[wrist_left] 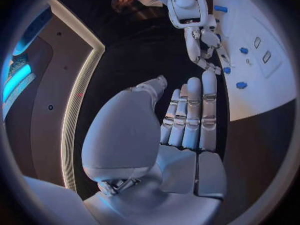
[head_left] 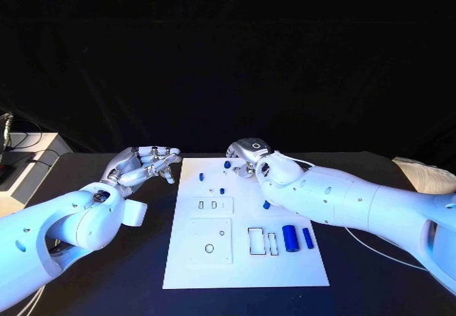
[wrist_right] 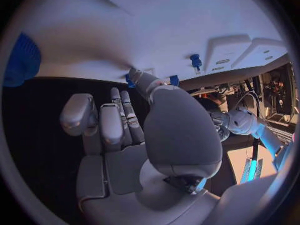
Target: Assemble the parts on the task board
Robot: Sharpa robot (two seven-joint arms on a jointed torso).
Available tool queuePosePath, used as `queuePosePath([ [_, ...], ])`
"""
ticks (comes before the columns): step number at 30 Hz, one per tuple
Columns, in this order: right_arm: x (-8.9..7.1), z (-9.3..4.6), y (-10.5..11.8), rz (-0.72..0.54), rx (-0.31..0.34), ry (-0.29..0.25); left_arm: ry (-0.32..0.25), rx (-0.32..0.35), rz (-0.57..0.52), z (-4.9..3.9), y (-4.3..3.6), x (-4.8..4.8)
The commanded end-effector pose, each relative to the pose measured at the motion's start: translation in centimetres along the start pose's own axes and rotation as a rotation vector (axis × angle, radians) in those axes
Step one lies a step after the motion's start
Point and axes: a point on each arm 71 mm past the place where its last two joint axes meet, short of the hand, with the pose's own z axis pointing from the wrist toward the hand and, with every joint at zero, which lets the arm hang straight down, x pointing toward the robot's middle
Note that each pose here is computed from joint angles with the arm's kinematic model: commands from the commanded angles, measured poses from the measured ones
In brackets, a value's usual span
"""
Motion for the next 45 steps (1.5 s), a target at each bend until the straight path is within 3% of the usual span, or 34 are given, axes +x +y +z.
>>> queuePosePath([
  [1,-0.6,-0.6,-0.3,0.032,-0.021,-0.061,0.018,0.004,-0.002,0.05,-0.07,0.06],
  [6,-2.0,-2.0,-2.3,0.107,0.007,-0.102,0.013,0.004,0.0,0.07,0.0,-0.16],
  [11,-3.5,-3.6,-5.4,0.206,0.064,-0.081,0.009,0.004,0.002,0.07,0.05,-0.42],
  [22,-3.9,-6.3,-11.0,0.264,0.199,0.143,0.004,0.001,0.002,0.05,0.35,-0.66],
  [30,-3.4,-6.5,-12.1,0.243,0.259,0.217,0.002,-0.003,0.002,0.02,0.52,-0.69],
  [45,-3.2,-5.6,-11.8,0.184,0.285,0.189,-0.002,-0.005,0.003,0.01,0.62,-0.82],
])
